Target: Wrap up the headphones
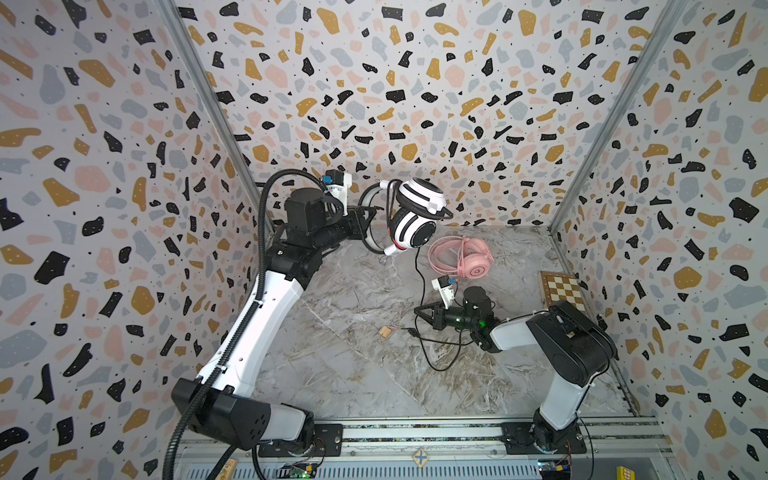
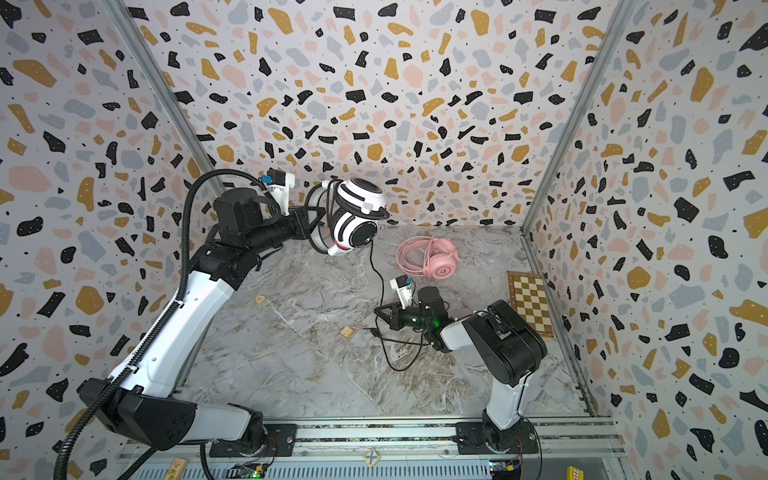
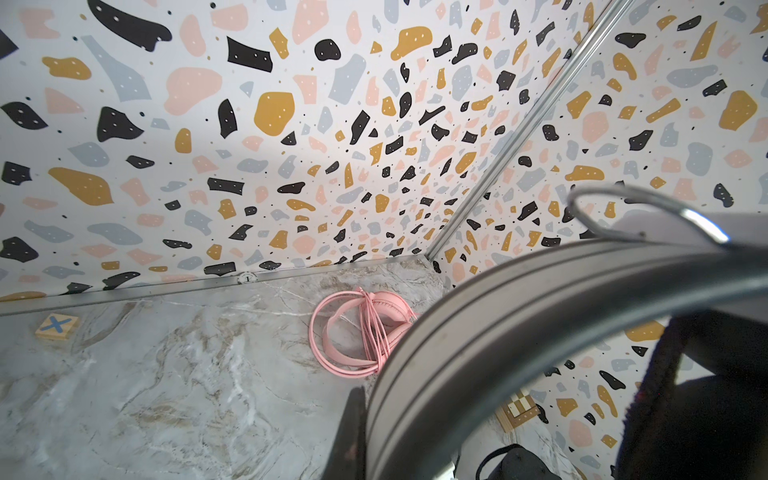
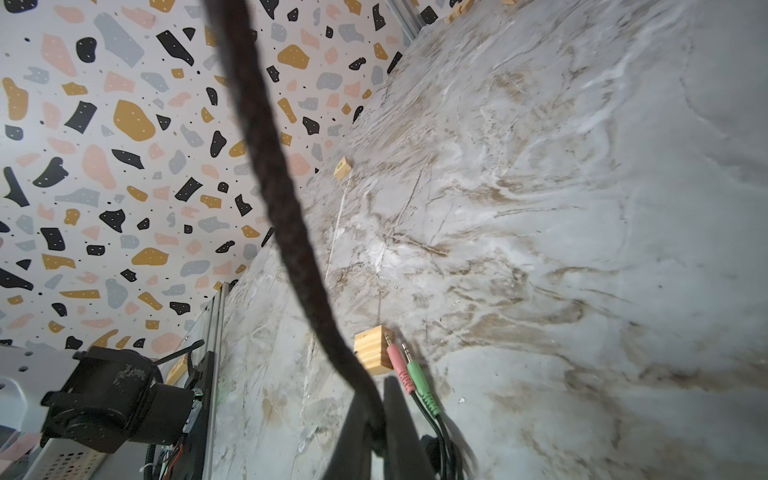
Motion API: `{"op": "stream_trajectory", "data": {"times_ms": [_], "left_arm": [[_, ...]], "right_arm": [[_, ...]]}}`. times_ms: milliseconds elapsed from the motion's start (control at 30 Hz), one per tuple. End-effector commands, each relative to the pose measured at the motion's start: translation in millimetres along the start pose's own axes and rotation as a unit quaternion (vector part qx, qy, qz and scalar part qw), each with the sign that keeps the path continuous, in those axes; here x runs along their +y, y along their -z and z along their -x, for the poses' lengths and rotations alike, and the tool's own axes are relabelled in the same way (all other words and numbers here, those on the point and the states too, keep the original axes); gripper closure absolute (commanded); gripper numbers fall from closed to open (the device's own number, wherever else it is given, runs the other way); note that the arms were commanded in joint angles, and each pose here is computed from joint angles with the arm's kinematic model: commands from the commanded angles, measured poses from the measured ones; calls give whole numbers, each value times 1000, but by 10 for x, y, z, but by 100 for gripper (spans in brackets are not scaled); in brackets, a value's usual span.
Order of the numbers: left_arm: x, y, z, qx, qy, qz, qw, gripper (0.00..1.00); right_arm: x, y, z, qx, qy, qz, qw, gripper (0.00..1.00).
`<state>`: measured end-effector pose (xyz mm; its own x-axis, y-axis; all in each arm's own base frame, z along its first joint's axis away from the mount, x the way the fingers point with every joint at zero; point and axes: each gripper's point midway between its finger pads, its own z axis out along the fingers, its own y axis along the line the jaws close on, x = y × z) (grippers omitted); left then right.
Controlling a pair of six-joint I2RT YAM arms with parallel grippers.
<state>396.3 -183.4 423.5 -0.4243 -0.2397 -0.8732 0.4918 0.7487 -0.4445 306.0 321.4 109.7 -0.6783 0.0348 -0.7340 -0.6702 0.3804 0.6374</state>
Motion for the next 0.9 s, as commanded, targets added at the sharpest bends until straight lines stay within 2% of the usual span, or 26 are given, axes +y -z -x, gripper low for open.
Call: {"op": "stream_trajectory", "data": {"times_ms": [0, 133, 300, 467, 600, 733, 867], "left_arm": [[-27, 159, 422, -69, -15, 22, 997, 100], [380, 165, 404, -89, 14, 121, 989, 100], [916, 355, 391, -153, 72, 256, 952, 100], [1227, 450, 307, -179, 96, 329, 922, 100], [1492, 394, 72, -162, 104, 380, 905, 100], [1684, 206, -242, -115, 96, 403, 903, 100], [1784, -4, -648, -48, 62, 429, 900, 100]], "right_arm": [[145, 124, 14, -1, 17, 6, 1000, 94], [238, 285, -142, 16, 26, -14, 999, 95], [484, 477, -294, 40, 52, -35, 997, 96], [840, 591, -351, 60, 88, -41, 993, 96], [1095, 690, -190, 48, 120, -48, 990, 96], [1328, 767, 81, 25, 143, -45, 988, 96], [1502, 847, 384, 2, 175, -56, 983, 96]]}}
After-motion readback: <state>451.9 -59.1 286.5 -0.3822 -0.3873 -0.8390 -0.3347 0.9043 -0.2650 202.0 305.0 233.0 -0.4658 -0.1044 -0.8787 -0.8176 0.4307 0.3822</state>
